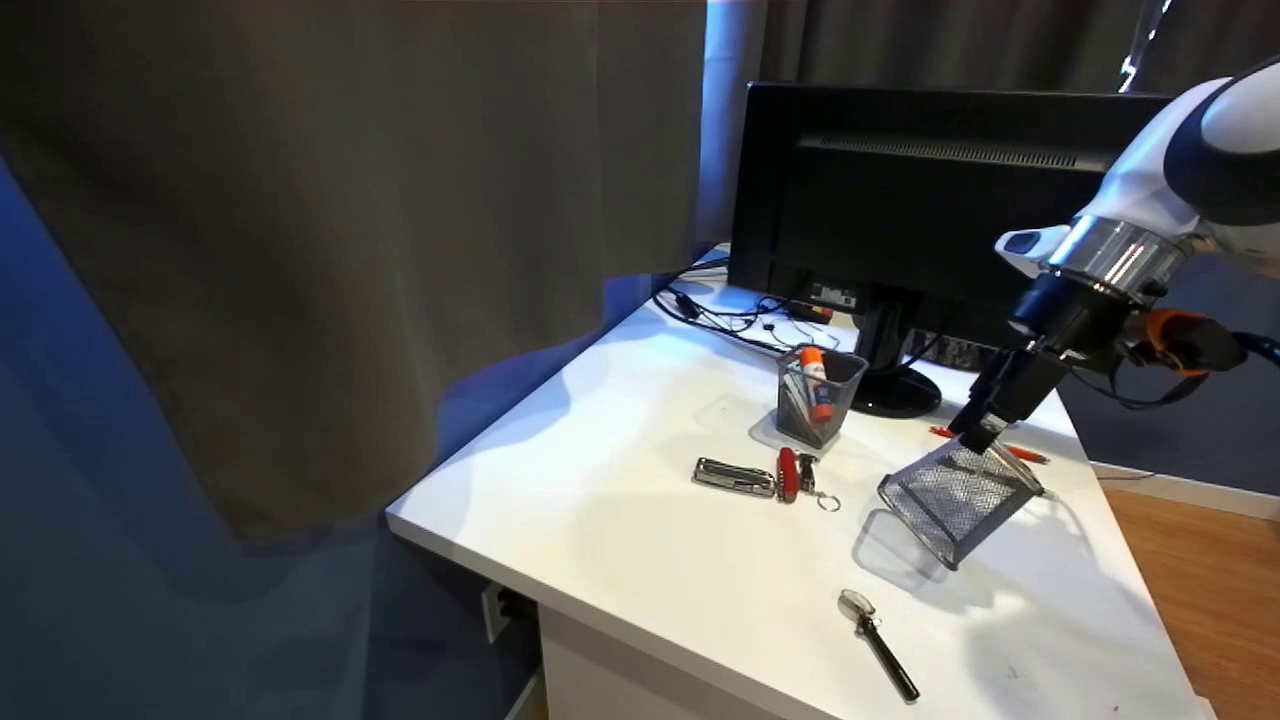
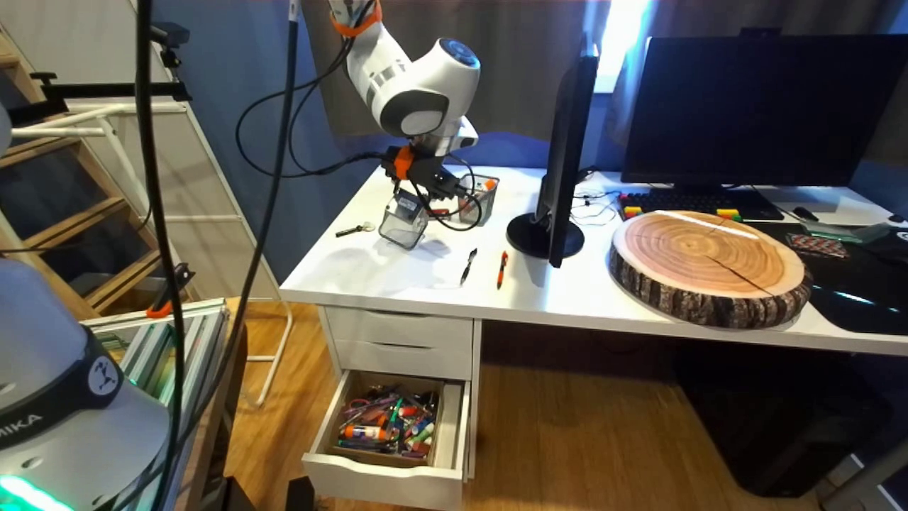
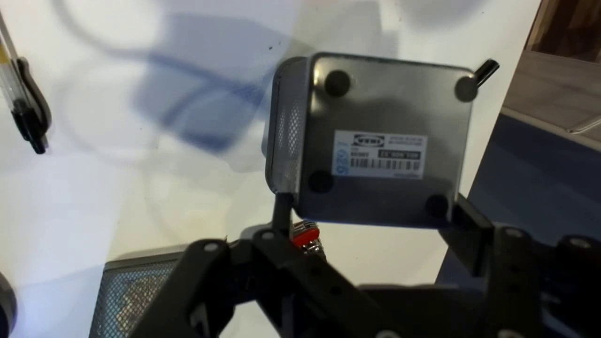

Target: Remove the pens from the top of the pen holder, then set the pen holder upright

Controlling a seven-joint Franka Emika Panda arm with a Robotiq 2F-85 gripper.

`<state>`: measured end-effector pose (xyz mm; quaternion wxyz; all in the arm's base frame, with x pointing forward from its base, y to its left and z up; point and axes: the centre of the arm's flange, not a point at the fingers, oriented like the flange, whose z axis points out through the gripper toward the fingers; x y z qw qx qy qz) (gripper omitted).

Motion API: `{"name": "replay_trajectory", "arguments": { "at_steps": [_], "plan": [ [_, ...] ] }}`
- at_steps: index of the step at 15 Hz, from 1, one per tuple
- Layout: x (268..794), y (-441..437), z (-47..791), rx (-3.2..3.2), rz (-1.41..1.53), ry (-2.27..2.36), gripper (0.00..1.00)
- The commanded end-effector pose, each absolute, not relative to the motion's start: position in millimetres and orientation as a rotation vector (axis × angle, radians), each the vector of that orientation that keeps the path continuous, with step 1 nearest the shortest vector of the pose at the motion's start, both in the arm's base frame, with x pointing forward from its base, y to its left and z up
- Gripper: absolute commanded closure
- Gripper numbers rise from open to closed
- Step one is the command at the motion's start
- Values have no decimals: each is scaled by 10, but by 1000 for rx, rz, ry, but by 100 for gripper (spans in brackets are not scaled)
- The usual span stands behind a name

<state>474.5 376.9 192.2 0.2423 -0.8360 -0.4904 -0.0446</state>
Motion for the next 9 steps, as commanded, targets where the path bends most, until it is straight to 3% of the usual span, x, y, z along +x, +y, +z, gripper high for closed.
{"name": "replay_trajectory", "arguments": {
  "at_steps": [1,9],
  "plan": [
    [4554,3574,1994,-2201,-242,-1379,47],
    [4502,3412,1701,-2095,-429,-1395,47]
  ]
}}
